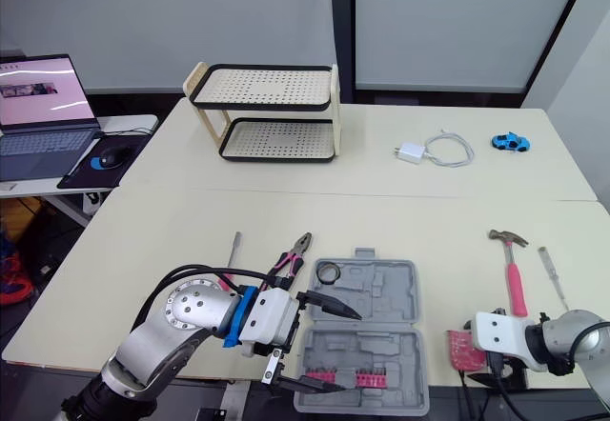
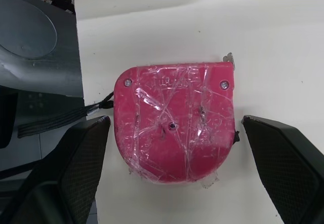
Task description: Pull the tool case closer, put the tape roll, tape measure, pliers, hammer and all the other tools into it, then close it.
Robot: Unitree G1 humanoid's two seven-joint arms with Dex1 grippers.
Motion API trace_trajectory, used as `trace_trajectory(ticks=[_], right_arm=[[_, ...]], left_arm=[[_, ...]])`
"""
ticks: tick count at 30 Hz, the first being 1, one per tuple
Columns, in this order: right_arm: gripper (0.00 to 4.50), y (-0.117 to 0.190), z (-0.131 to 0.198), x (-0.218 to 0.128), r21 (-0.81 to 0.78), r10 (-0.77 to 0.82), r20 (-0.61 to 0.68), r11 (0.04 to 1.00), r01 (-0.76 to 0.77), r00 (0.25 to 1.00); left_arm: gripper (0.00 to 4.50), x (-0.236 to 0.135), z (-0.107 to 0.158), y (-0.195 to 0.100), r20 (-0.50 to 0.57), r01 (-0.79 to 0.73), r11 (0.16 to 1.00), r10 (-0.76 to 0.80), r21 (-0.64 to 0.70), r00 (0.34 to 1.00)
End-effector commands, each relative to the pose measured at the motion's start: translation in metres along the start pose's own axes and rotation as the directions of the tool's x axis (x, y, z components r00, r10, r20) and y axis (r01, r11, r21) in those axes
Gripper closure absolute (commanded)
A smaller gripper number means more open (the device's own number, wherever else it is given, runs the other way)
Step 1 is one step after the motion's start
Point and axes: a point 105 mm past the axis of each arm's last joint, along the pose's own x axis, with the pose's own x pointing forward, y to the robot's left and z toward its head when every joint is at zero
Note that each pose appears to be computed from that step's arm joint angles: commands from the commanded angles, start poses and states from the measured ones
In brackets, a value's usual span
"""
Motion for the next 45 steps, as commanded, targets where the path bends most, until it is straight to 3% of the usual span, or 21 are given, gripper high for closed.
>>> trace_trajectory(ticks=[1,3,7,14,24,33,45], right_arm=[[0.03,-0.002,0.003,0.002,-0.025,-0.008,-0.001,1.000,0.008,1.000],[0.19,-0.002,0.002,0.003,-0.025,-0.010,-0.003,1.000,0.010,1.000],[1.26,-0.004,0.004,0.004,-0.027,-0.023,0.008,0.999,0.023,1.000],[1.27,-0.010,0.022,-0.016,-0.016,-0.063,0.034,0.998,0.063,0.997],[1.27,-0.032,0.088,-0.044,0.051,-0.083,-0.022,0.995,0.084,0.996],[1.27,-0.067,0.128,-0.019,0.028,-0.022,-0.063,0.999,0.023,0.998],[1.27,-0.097,0.134,0.016,-0.041,0.008,-0.176,0.999,-0.015,0.984]], left_arm=[[0.00,0.001,0.006,-0.001,0.011,0.012,1.000,-0.012,0.022,1.000],[0.00,0.000,0.007,0.000,0.010,0.012,1.000,-0.012,0.023,1.000],[0.00,-0.002,0.008,0.000,0.008,0.008,1.000,-0.009,0.024,1.000],[0.00,-0.012,0.005,0.007,-0.008,-0.042,0.999,0.042,0.007,0.999],[0.00,-0.036,-0.005,0.041,-0.093,-0.214,0.976,0.209,-0.042,0.973],[0.00,-0.055,-0.018,0.060,-0.186,-0.311,0.950,0.302,-0.023,0.935],[0.00,-0.052,-0.027,0.065,-0.241,-0.323,0.946,0.317,0.014,0.917]])
